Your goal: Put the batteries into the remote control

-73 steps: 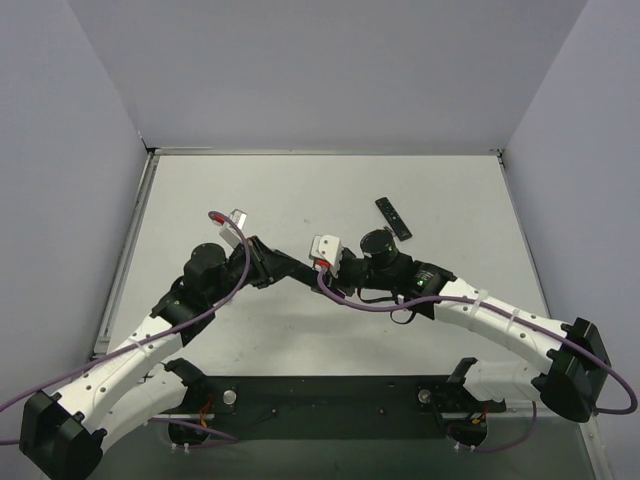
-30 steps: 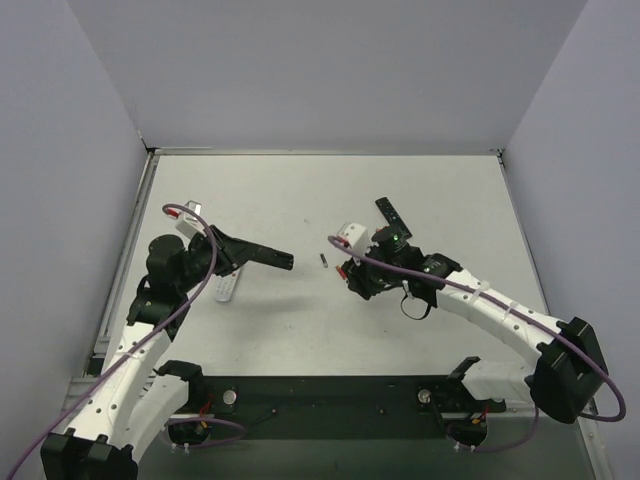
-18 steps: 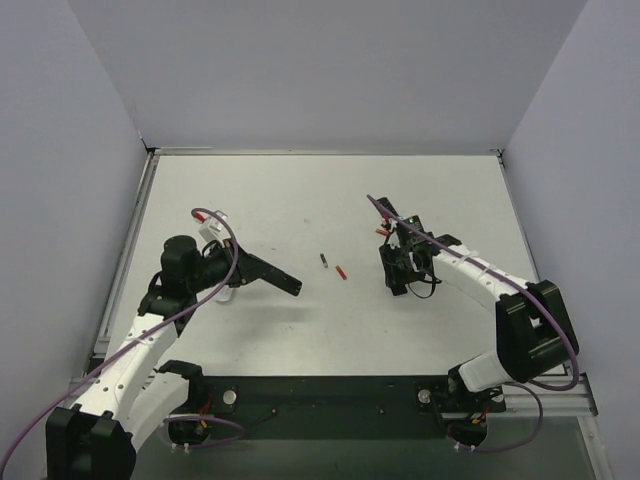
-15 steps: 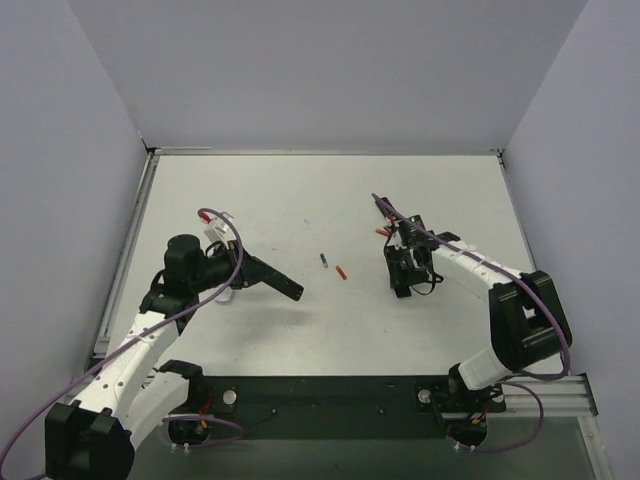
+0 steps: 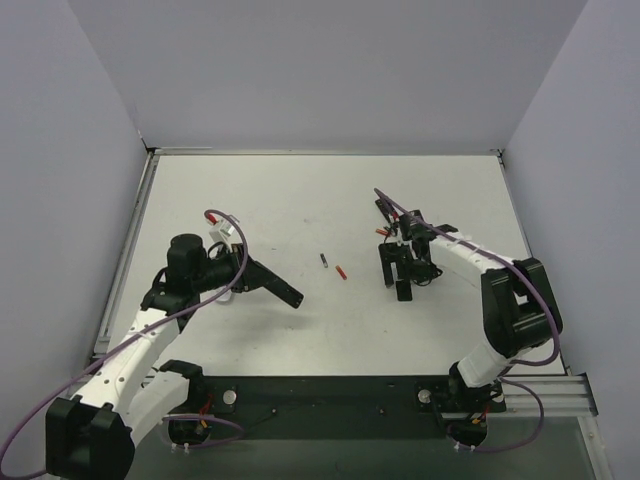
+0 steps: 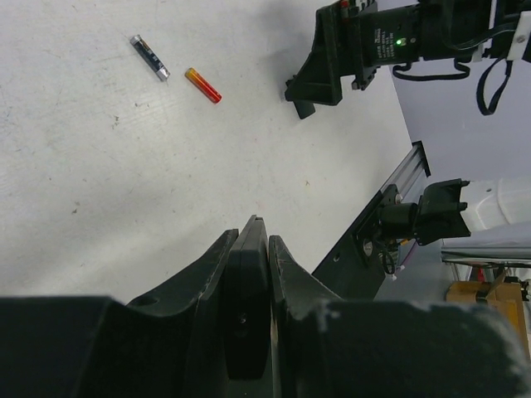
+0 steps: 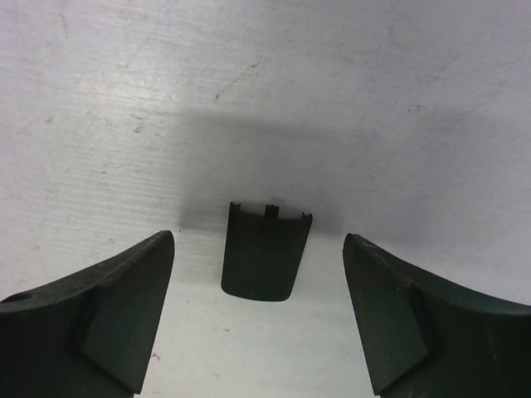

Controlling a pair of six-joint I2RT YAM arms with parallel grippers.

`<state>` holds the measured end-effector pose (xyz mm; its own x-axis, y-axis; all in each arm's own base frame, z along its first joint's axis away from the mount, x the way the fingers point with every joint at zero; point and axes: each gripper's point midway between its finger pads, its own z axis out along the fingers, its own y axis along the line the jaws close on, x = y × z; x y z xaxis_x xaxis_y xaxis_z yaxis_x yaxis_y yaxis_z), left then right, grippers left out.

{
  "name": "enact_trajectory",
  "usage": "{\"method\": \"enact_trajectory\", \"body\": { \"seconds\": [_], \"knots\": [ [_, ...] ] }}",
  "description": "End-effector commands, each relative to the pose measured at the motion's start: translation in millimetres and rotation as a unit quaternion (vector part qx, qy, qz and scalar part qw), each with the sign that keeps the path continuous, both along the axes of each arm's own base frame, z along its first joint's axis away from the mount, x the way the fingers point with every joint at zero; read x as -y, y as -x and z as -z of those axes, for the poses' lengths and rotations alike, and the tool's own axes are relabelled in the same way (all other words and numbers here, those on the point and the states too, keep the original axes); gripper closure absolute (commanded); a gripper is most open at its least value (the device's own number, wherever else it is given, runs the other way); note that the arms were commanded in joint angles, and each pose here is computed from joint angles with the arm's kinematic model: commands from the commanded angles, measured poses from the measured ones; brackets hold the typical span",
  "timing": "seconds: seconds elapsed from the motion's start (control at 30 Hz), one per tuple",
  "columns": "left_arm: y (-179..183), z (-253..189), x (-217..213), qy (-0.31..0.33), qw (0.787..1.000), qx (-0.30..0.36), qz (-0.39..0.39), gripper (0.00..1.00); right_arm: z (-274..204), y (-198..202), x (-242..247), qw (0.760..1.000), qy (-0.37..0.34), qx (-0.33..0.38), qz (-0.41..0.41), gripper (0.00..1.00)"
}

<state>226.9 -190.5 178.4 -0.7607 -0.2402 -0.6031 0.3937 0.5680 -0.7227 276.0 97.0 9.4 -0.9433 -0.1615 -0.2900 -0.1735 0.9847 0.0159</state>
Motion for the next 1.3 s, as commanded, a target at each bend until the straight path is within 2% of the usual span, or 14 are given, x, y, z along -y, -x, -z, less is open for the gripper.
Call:
{"method": "enact_trajectory", "body": {
  "seconds": [0.0, 0.13, 0.2, 0.3, 0.43, 0.6, 0.7, 0.77, 0.83, 0.97, 1.07, 1.27],
  "knots": [
    [-7, -23, 1, -0.002, 0.999, 0.031, 0.011, 1.00, -46, -14, -5, 0.997, -0.027, 0.075, -0.004, 0.18],
    [-13, -24, -2, -0.011, 1.000, 0.019, 0.006, 1.00, -96, -43, -21, 0.978, -0.087, 0.190, 0.006, 0.07],
    [-15, -26, -4, -0.020, 1.000, 0.020, 0.008, 1.00, -124, -58, -32, 0.958, -0.137, 0.250, 0.021, 0.00],
    [-17, -23, -6, -0.031, 0.999, 0.019, 0.013, 1.00, -146, -65, -49, 0.943, -0.179, 0.281, -0.014, 0.00],
    [-20, -20, -6, -0.029, 0.999, 0.019, 0.037, 1.00, -150, -75, -57, 0.942, -0.181, 0.281, -0.042, 0.01],
    [-21, -27, 1, 0.006, 0.996, 0.038, 0.082, 1.00, -137, -66, -87, 0.947, -0.197, 0.226, -0.117, 0.15],
    [-21, -24, -4, 0.028, 0.995, 0.036, 0.086, 1.00, -120, -50, -108, 0.951, -0.175, 0.193, -0.166, 0.24],
    [-20, -23, -9, 0.036, 0.995, 0.042, 0.082, 1.00, -103, -45, -112, 0.960, -0.147, 0.165, -0.174, 0.33],
    [-18, -24, -10, 0.034, 0.994, 0.053, 0.084, 1.00, -88, -36, -124, 0.961, -0.132, 0.145, -0.193, 0.37],
    [-14, -25, -9, 0.036, 0.993, 0.058, 0.094, 1.00, -71, -28, -135, 0.965, -0.127, 0.117, -0.200, 0.53],
    [-14, -27, -9, 0.035, 0.993, 0.068, 0.094, 1.00, -61, -26, -141, 0.967, -0.124, 0.096, -0.200, 0.62],
    [-12, -24, -9, 0.038, 0.993, 0.062, 0.095, 1.00, -45, -17, -155, 0.968, -0.114, 0.077, -0.210, 0.65]
  ]
}}
